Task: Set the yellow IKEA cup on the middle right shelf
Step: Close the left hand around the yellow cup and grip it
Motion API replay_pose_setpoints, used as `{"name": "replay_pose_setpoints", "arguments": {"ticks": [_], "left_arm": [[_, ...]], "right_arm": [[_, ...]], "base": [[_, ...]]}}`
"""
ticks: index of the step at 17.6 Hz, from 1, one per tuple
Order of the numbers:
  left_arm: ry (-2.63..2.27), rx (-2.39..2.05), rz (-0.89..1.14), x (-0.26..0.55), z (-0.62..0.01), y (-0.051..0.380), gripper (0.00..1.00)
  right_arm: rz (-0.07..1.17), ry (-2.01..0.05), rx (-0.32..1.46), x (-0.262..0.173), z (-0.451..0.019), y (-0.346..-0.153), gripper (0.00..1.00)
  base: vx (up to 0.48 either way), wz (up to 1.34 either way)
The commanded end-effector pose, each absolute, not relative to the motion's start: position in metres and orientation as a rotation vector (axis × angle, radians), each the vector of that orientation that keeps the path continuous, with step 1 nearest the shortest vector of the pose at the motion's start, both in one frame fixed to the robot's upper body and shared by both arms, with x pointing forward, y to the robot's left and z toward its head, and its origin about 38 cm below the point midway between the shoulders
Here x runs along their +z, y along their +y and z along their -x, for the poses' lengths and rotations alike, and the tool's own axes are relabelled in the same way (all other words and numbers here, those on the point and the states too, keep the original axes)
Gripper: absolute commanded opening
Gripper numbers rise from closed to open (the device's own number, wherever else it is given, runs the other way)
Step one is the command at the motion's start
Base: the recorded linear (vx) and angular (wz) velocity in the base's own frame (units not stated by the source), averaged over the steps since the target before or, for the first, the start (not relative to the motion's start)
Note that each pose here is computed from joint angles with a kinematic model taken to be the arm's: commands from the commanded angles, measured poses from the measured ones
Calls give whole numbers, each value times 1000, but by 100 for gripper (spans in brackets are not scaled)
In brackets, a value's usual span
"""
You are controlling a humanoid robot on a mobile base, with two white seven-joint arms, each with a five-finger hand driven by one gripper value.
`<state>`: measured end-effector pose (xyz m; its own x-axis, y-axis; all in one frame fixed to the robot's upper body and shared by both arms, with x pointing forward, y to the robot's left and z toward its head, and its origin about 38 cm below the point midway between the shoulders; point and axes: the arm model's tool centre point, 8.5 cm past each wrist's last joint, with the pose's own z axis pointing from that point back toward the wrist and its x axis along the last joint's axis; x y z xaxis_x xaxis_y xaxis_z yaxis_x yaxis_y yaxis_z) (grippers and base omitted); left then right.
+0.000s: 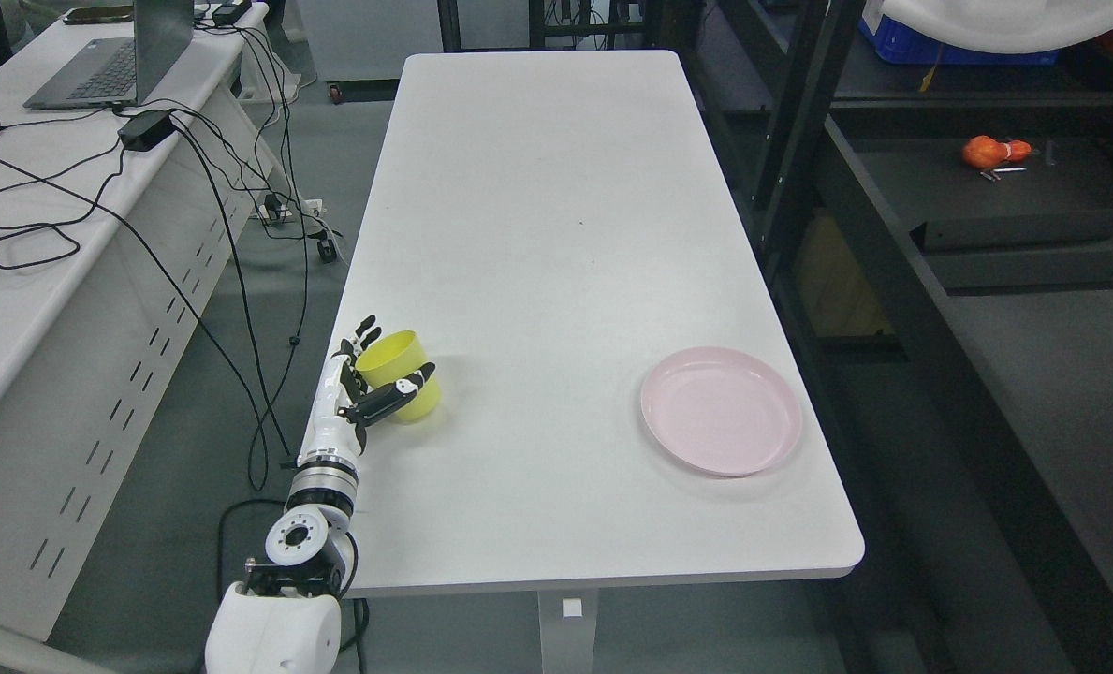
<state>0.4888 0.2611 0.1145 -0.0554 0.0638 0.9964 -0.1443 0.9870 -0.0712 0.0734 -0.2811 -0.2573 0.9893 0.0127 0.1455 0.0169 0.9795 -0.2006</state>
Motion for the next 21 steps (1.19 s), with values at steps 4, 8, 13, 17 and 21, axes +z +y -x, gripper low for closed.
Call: {"name": "replay_pose_setpoints", "arguments": {"ticks": [4,8,13,17,21], "left_arm": [[-1633,290,-66,83,-486,289,24],[-1777,312,-68,105,-484,293,0],[-1920,272,-44,129,-458,281,0],[-1893,252,-27,143,-454,277,0],[-1940,204,17,164,-451,258,0]], "right_arm": [[216,-132,-8,-257,-64,-291,99],[216,-132,-8,-257,-64,-291,99],[216,-132,-8,-257,-64,-291,99],[216,-132,-8,-257,-64,-291,99],[216,-132,-8,-257,-64,-291,99]], "base": [[0,0],[0,0],[0,0],[0,0],[0,0]]}}
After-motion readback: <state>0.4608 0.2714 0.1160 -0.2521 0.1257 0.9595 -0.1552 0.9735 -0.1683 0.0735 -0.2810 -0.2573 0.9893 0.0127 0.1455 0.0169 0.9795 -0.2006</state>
